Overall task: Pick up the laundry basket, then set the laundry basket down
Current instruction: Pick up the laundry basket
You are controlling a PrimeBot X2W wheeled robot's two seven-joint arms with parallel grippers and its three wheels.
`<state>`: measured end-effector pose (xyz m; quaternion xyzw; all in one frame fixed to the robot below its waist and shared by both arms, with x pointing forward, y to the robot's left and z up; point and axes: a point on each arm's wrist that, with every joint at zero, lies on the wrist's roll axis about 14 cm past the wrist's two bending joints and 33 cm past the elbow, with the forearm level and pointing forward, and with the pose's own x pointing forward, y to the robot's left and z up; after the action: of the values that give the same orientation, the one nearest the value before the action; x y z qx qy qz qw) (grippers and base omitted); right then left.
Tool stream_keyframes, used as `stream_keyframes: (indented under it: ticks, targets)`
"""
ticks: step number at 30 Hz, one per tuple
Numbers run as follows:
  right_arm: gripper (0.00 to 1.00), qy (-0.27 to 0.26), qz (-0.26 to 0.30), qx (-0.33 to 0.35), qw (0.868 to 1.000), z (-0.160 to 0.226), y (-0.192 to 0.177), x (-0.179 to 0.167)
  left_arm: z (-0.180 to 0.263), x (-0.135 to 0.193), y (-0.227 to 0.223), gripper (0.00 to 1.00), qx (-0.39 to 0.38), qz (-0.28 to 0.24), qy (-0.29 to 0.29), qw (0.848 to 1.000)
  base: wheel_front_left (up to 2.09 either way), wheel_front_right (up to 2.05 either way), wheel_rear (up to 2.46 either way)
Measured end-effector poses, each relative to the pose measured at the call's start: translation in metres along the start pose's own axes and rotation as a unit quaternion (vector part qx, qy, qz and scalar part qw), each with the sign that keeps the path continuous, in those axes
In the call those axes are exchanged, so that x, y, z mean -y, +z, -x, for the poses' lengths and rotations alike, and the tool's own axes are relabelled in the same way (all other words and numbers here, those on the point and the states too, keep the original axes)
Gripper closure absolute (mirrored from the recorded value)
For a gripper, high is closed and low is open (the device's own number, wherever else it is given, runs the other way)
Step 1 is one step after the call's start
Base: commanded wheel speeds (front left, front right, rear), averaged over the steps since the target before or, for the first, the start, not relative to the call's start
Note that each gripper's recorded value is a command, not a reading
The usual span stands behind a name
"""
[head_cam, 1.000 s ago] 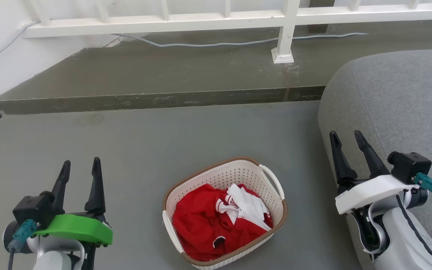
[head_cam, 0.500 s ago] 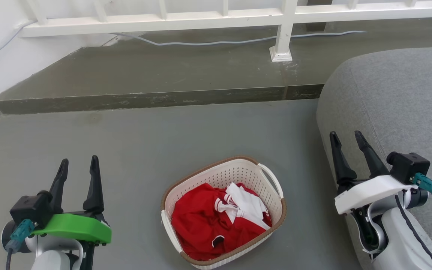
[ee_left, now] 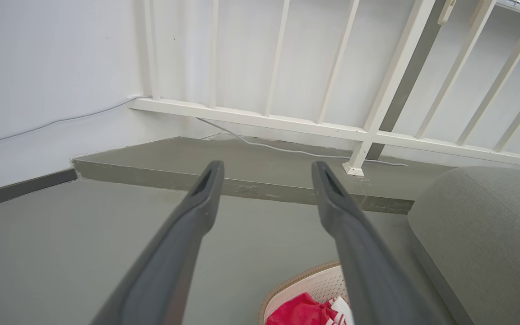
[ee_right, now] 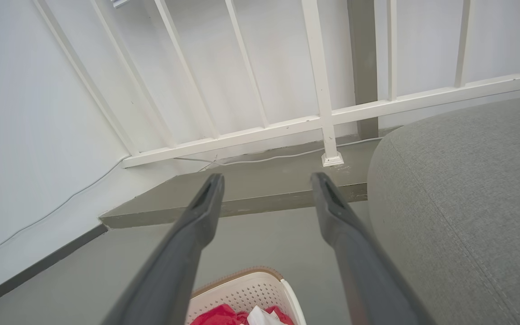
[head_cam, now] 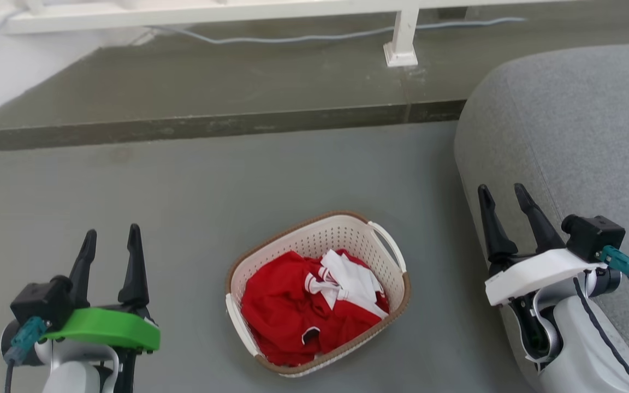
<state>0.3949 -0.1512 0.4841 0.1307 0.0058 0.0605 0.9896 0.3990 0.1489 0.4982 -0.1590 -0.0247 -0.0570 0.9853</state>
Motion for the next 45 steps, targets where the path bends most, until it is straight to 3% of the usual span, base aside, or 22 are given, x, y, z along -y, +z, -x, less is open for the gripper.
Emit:
stream_keyframes:
  ticks: [14,28,35,45]
  targets:
    - [0.0,-0.018,-0.003,-0.023,1.0,-0.018,-0.019,0.016,-0.029,0.002,-0.036,0.0,-0.042,0.016,-0.006,0.999,0.0,0.0,0.0]
    - [0.0,-0.026,-0.006,-0.056,0.998,-0.053,-0.052,0.029,-0.037,-0.012,-0.145,0.0,-0.185,0.075,0.028,0.979,0.0,0.0,0.0]
    - [0.0,-0.038,-0.005,-0.076,0.996,-0.058,-0.07,0.041,-0.037,-0.011,-0.191,0.0,-0.255,0.109,0.04,0.96,0.0,0.0,0.0]
    - [0.0,-0.05,-0.001,-0.09,0.995,-0.07,-0.088,0.055,-0.021,-0.014,-0.259,0.0,-0.374,0.157,0.072,0.911,0.0,0.0,0.0]
